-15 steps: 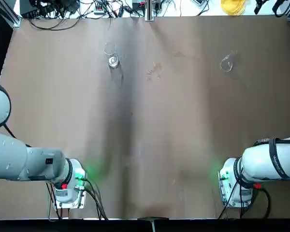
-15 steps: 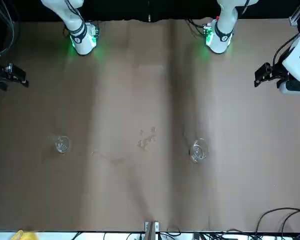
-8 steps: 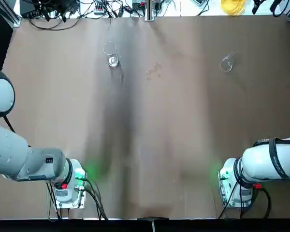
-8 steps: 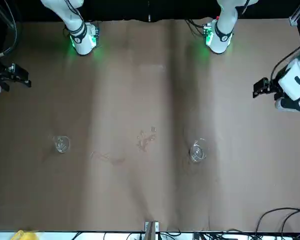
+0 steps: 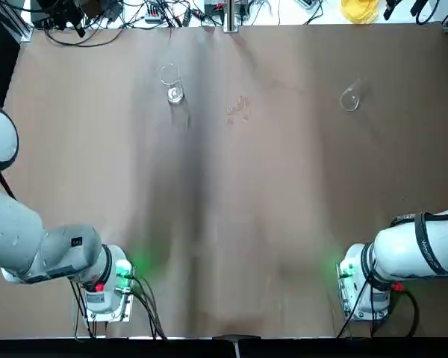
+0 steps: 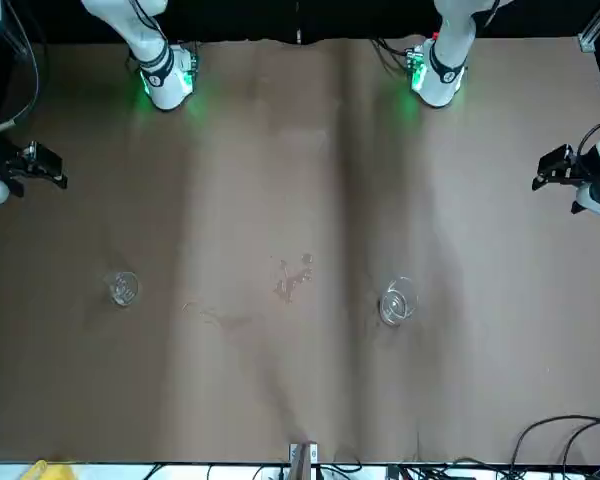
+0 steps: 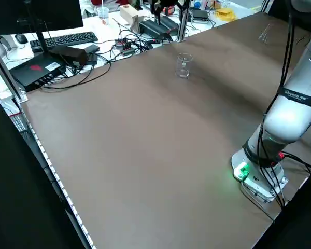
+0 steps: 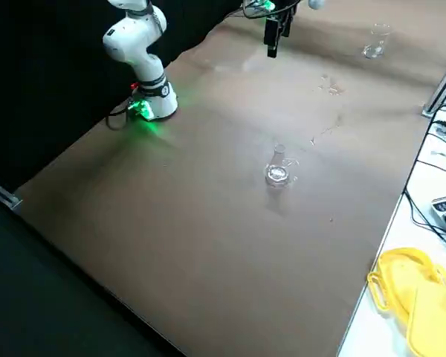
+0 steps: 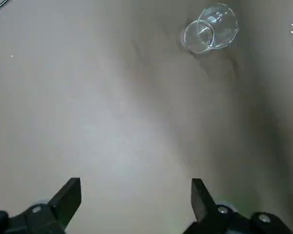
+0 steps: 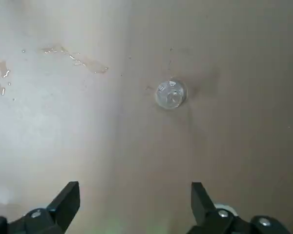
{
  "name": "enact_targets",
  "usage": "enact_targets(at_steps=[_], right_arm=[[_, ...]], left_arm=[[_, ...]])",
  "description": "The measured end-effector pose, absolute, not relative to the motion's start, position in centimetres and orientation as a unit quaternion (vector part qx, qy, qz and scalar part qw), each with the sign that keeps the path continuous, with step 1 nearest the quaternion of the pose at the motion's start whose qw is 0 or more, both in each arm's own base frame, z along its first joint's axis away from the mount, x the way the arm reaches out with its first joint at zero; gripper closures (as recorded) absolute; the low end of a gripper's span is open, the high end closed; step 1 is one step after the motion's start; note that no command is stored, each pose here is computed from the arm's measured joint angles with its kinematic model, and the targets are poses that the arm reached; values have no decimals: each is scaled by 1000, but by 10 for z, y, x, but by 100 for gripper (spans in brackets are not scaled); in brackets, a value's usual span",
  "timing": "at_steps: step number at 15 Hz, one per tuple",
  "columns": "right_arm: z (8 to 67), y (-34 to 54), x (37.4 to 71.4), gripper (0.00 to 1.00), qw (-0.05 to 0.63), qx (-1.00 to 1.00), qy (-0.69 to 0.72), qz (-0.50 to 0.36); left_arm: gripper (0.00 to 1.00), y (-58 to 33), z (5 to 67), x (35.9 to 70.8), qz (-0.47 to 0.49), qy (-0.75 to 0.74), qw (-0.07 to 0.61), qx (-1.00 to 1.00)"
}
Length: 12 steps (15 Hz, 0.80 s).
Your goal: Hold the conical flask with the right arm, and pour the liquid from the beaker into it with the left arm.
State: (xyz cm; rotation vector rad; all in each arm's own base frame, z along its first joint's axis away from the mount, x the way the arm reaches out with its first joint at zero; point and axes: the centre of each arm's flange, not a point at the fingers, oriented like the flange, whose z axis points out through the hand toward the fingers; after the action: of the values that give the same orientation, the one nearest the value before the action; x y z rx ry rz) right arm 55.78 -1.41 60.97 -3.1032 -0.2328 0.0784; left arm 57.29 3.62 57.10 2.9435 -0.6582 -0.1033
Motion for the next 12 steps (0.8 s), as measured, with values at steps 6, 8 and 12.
enact_targets(at_steps=[6,8,12], right_arm=[[610,-9,558,0,31,-993,-115,23],[609,-14,557,0,35,-983,-178,25],[606,-26,556,0,43,-947,-316,23]], left_arm=[[0,67,526,598,1,-287,148,946],[0,80,504,608,25,-326,178,928],[0,110,451,629,94,-390,240,884]])
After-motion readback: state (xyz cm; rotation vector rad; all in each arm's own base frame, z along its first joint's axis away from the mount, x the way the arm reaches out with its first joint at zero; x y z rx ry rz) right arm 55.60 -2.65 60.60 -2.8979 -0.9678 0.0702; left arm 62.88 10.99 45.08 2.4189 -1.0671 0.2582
